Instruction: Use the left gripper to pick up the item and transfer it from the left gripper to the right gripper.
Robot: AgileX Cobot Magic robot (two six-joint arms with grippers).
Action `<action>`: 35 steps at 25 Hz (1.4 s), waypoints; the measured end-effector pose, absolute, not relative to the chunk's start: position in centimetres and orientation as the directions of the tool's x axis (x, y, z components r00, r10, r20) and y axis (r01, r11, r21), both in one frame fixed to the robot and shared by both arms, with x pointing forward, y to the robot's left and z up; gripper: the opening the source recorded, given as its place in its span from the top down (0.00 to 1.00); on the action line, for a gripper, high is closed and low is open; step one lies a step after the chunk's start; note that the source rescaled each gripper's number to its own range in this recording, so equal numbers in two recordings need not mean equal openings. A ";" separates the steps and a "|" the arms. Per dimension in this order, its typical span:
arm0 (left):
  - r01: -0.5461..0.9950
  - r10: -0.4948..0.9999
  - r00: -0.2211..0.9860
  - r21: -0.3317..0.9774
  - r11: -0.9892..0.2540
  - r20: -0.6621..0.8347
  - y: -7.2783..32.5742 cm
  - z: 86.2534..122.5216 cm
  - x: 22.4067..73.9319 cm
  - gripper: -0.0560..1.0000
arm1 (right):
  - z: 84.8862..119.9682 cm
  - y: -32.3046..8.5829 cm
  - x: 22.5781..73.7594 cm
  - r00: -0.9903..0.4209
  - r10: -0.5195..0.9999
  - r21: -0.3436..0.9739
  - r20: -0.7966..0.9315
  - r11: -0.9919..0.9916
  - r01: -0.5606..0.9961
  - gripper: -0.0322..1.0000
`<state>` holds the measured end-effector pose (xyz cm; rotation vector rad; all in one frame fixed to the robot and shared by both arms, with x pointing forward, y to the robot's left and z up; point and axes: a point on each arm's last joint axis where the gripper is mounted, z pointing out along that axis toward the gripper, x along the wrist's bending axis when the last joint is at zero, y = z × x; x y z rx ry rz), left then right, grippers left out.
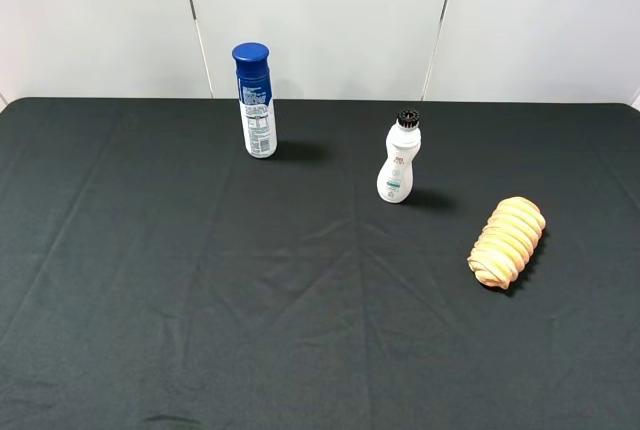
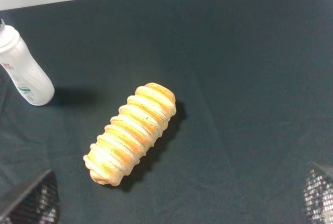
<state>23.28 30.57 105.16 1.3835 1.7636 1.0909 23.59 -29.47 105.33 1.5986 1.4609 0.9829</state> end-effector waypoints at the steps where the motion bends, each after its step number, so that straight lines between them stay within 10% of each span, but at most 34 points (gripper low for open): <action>1: 0.441 0.970 -0.243 0.892 0.103 0.009 30.6 105.2 23.3 0.01 | 105.3 -29.5 23.6 0.056 0.997 0.902 0.054 -0.072 0.426 0.00; 35: 0.440 0.970 -0.243 0.892 0.100 0.011 30.6 105.2 23.3 0.01 | 105.3 -29.5 23.5 -0.025 0.998 0.902 0.057 -0.041 0.430 0.00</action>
